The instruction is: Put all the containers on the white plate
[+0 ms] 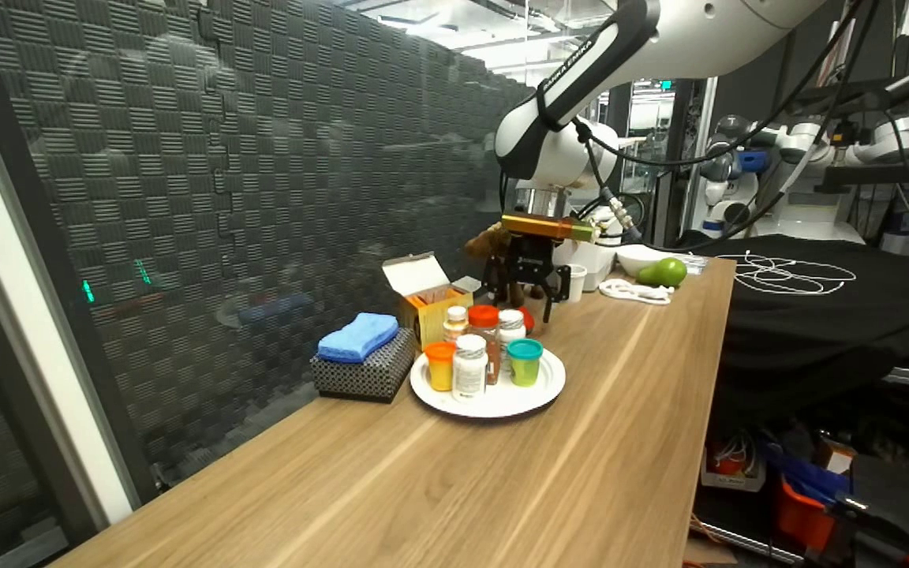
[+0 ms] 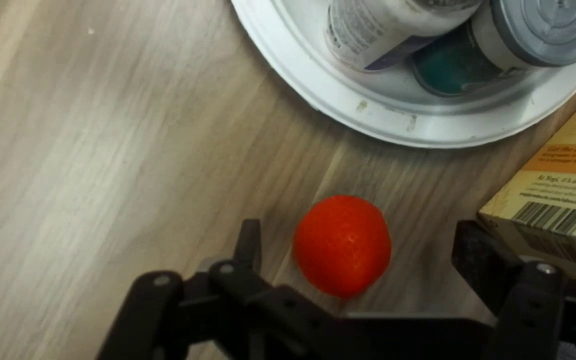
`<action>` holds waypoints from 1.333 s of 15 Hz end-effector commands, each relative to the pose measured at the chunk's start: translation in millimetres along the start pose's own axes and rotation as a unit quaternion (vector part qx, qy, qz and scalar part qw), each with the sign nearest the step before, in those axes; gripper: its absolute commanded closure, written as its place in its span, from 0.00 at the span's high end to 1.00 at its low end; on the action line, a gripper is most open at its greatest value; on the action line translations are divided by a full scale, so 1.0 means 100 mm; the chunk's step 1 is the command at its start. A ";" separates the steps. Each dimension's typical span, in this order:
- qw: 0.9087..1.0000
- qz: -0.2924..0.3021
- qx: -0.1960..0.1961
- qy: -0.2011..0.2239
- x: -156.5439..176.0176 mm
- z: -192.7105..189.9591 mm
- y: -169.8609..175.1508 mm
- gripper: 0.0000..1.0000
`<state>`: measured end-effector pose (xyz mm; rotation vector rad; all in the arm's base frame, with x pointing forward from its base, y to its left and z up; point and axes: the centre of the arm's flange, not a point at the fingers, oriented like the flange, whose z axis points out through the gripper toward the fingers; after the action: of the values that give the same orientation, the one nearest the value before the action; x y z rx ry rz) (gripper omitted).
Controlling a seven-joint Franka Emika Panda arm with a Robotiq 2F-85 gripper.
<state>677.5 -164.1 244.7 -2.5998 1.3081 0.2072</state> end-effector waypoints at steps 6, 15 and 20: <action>1.000 -0.005 -0.012 0.020 0.09 -0.02 -0.18 0.27; 0.995 0.013 0.063 0.078 -0.55 -0.65 0.30 0.24; 0.992 -0.040 0.080 0.093 -1.18 -0.64 0.25 0.24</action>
<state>631.8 -144.0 317.8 -2.5625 1.3062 -0.0929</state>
